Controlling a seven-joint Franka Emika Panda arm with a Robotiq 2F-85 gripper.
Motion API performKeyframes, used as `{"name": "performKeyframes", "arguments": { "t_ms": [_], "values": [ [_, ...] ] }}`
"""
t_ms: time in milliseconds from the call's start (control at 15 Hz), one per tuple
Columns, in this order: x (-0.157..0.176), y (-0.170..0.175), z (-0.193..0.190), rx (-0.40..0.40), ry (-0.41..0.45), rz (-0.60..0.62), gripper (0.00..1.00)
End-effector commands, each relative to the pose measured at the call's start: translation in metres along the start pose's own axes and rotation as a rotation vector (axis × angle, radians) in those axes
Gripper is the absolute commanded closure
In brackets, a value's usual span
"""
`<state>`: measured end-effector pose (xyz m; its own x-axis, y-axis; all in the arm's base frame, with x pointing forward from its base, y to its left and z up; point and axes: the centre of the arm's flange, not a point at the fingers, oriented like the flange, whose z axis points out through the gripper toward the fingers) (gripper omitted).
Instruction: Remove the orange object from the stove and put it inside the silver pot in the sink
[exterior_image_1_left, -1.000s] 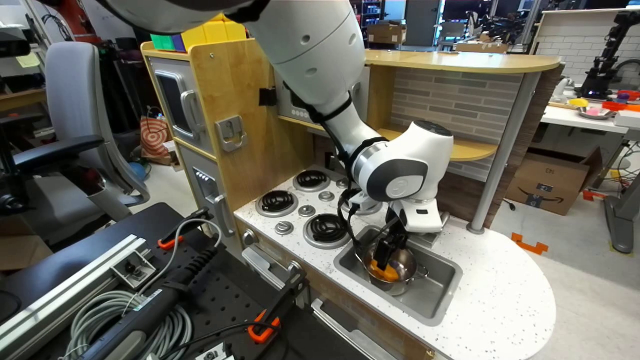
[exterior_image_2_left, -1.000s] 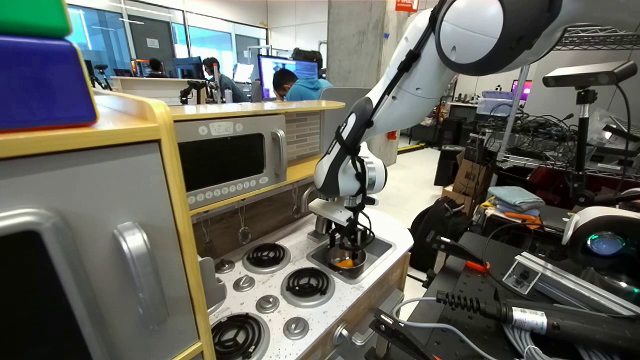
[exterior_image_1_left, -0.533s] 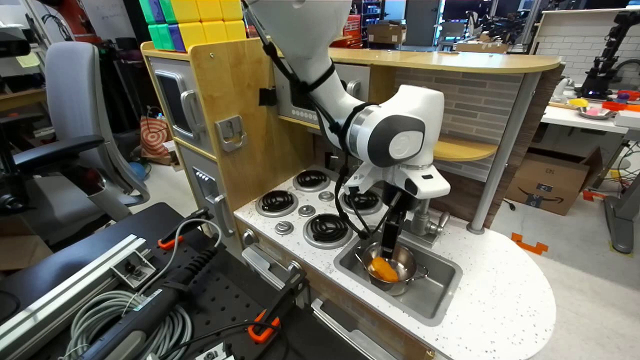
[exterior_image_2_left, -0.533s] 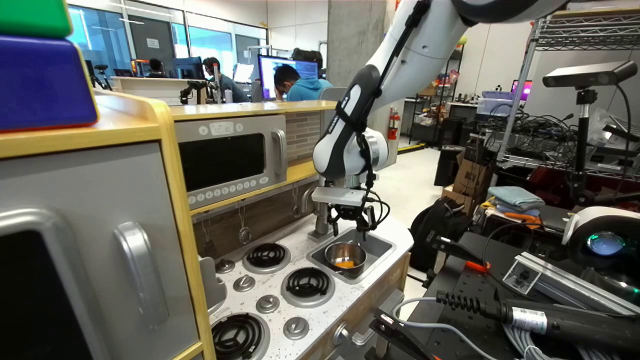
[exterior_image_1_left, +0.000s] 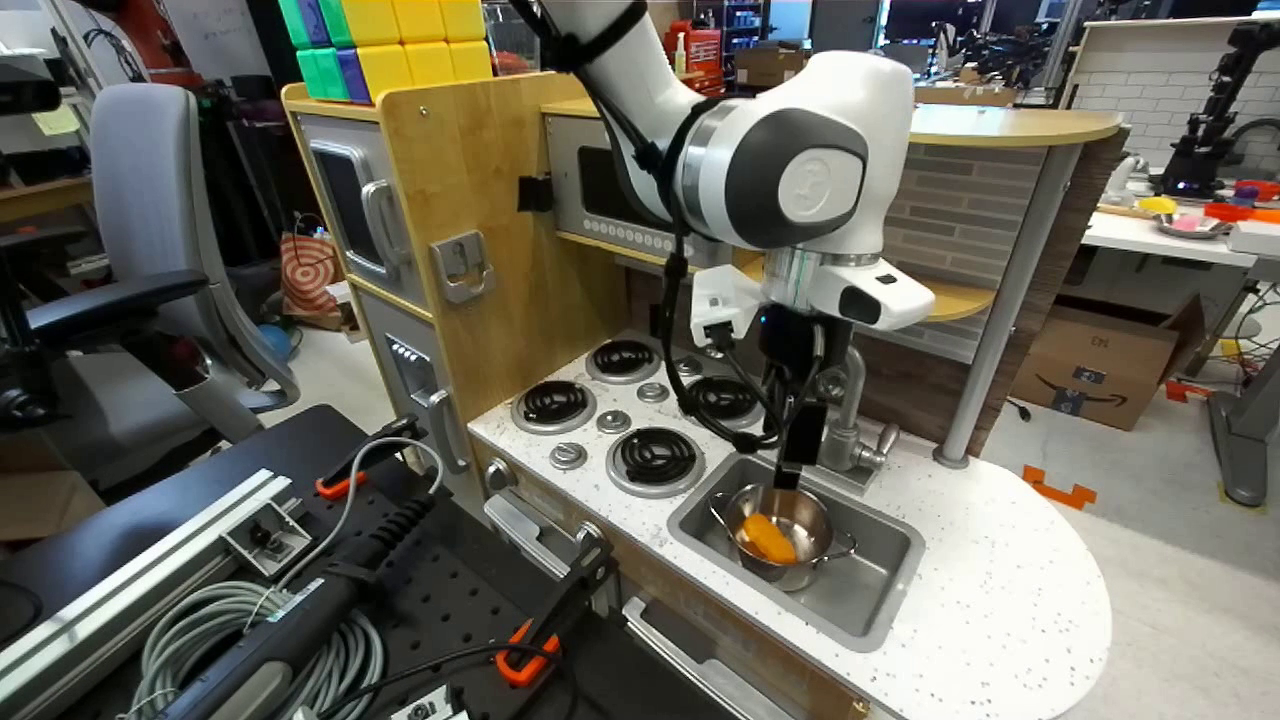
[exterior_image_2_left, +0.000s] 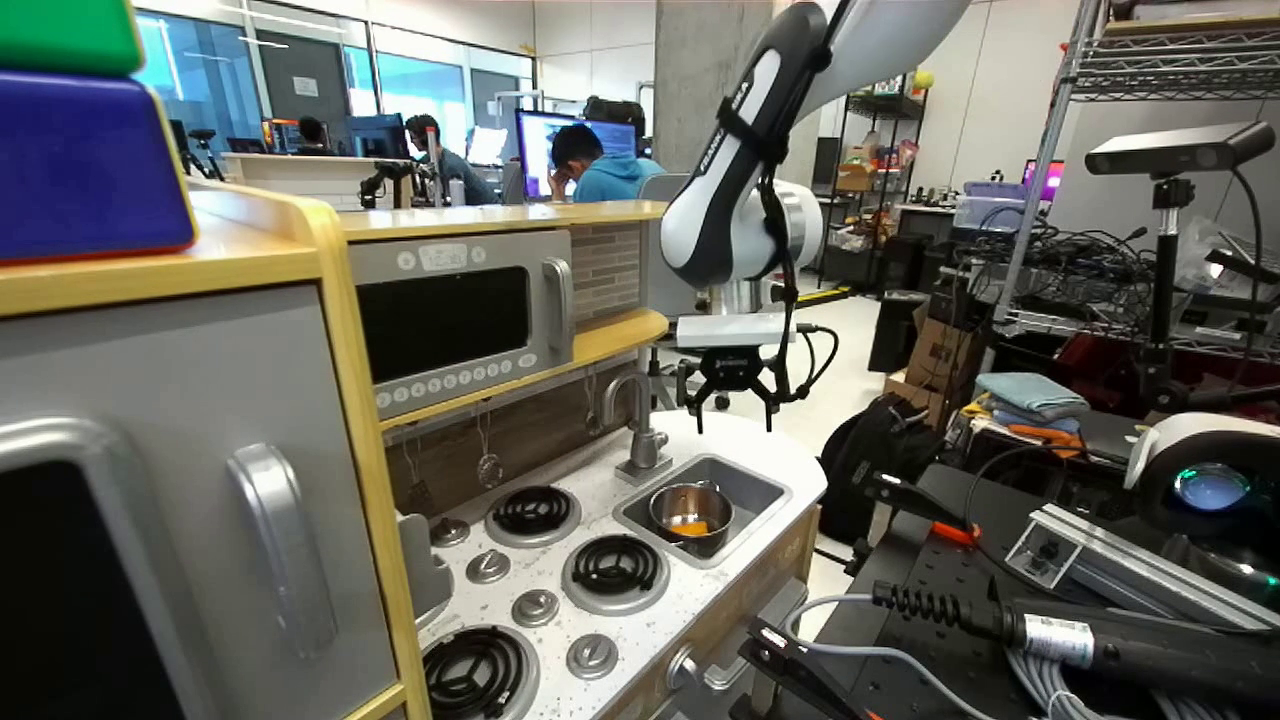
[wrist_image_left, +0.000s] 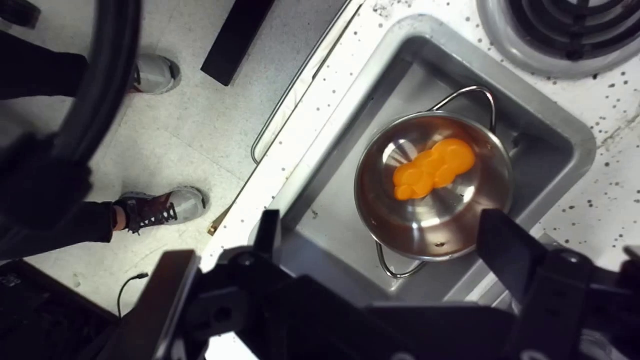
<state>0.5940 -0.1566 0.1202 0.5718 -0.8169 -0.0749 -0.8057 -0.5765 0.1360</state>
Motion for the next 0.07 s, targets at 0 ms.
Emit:
{"name": "performKeyframes", "arguments": {
  "t_ms": [0],
  "values": [
    [-0.0019, 0.0015, -0.0017, 0.001, -0.002, -0.004, 0.00]
  ]
}}
